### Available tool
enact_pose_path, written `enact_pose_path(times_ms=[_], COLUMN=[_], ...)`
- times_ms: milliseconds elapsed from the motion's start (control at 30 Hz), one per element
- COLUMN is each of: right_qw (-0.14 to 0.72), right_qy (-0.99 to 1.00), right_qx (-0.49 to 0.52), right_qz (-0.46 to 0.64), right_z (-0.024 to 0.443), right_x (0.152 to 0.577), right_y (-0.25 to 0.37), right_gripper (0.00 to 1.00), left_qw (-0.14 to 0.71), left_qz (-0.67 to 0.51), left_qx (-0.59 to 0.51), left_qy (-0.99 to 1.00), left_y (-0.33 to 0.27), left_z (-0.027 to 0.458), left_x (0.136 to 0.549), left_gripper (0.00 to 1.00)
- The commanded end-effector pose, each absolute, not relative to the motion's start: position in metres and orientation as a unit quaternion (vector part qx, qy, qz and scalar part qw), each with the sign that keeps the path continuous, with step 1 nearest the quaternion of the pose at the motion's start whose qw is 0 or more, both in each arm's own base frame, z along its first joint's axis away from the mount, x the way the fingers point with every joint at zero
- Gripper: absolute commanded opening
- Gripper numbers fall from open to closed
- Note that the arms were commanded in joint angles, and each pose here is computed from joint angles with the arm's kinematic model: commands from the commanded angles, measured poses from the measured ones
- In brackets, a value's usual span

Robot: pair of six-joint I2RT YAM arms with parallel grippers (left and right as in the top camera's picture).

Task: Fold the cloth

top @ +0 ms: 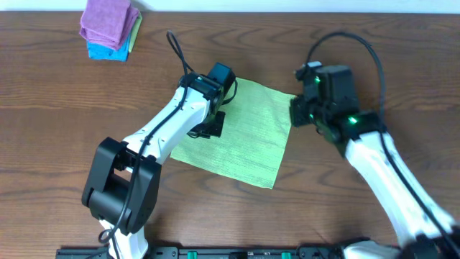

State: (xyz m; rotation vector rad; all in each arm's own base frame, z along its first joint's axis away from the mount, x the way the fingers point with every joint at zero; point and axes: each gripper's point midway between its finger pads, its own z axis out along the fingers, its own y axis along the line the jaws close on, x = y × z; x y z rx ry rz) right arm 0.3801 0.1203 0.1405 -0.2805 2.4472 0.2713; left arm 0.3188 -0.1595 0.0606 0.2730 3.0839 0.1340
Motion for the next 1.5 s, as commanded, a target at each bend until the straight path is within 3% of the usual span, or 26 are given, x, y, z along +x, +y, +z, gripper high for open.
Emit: enact_pose_path(times_ms=[0,367,733,1167,1467], right_qw=[0.304,0.227,0.16,0.13,0.163], right_qy=[0.935,0.959,0.974,0.982,0.983], right_qx=[-0.117,-0.11,-0.105,-0.109,-0.073], right_qz=[0.138,0.132,0.121,0.086,0.029], right_z=[0.123,0.061,0.018,-0.013,-0.015], right_x=[0.389,0.393,0.378,0.373,0.399], right_y=[0.136,0.136,0.131,0.119,0.077], right_gripper=[0.01,0.01,0.01,0.01,0.01], left_qw=[0.046,0.129,0.13,0.128,0.126], left_qz=[0.058,0.032,0.033,0.032,0.029], left_qx=[0.067,0.059,0.059,0.059,0.059], left_qy=[0.995,0.989,0.989,0.989,0.99], left_y=[-0.151,-0.149,-0.147,-0.147,-0.148], left_z=[0.075,0.13,0.132,0.131,0.131], left_x=[0.325,0.332,0.332,0.331,0.331], left_gripper=[0.06,0.06,0.06,0.05,0.06])
